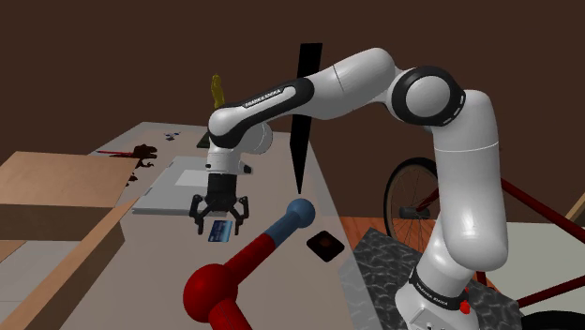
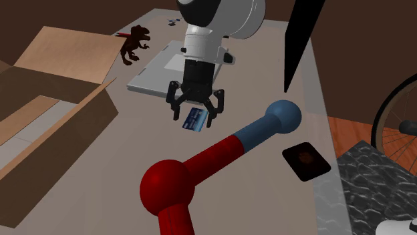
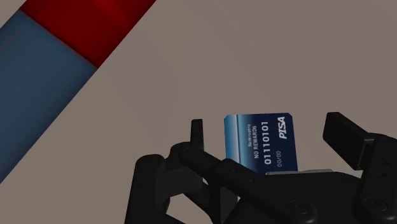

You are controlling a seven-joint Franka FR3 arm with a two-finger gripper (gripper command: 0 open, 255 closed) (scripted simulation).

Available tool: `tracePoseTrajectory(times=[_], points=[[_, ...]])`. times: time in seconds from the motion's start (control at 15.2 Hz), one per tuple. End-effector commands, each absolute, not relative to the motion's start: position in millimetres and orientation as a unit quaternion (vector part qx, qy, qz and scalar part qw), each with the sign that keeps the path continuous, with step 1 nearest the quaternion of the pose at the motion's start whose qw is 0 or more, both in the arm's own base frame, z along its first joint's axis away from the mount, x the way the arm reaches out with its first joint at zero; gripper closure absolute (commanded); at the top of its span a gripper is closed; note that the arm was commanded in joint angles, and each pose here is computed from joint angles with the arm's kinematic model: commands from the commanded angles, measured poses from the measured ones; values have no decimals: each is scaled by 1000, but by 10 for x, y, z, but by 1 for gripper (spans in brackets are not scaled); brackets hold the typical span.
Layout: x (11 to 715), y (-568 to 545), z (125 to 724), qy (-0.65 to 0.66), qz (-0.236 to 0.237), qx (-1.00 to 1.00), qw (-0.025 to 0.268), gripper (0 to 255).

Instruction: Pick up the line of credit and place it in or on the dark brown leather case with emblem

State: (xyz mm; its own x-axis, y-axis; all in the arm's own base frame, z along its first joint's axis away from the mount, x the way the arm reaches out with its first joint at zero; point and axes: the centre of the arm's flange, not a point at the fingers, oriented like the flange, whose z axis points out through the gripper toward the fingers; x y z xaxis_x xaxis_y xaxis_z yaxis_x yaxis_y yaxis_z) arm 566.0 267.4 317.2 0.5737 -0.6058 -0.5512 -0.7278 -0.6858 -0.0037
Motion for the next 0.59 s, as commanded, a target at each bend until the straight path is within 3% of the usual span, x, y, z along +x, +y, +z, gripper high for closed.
tracePoseTrajectory(times=[0.0,0.07,0.53], points=[[5660,2674,3172,379,263,-879,116,0],[5660,2674,3172,379,263,-879,116,255],[5660,2674,3173,379,263,-879,116,255]])
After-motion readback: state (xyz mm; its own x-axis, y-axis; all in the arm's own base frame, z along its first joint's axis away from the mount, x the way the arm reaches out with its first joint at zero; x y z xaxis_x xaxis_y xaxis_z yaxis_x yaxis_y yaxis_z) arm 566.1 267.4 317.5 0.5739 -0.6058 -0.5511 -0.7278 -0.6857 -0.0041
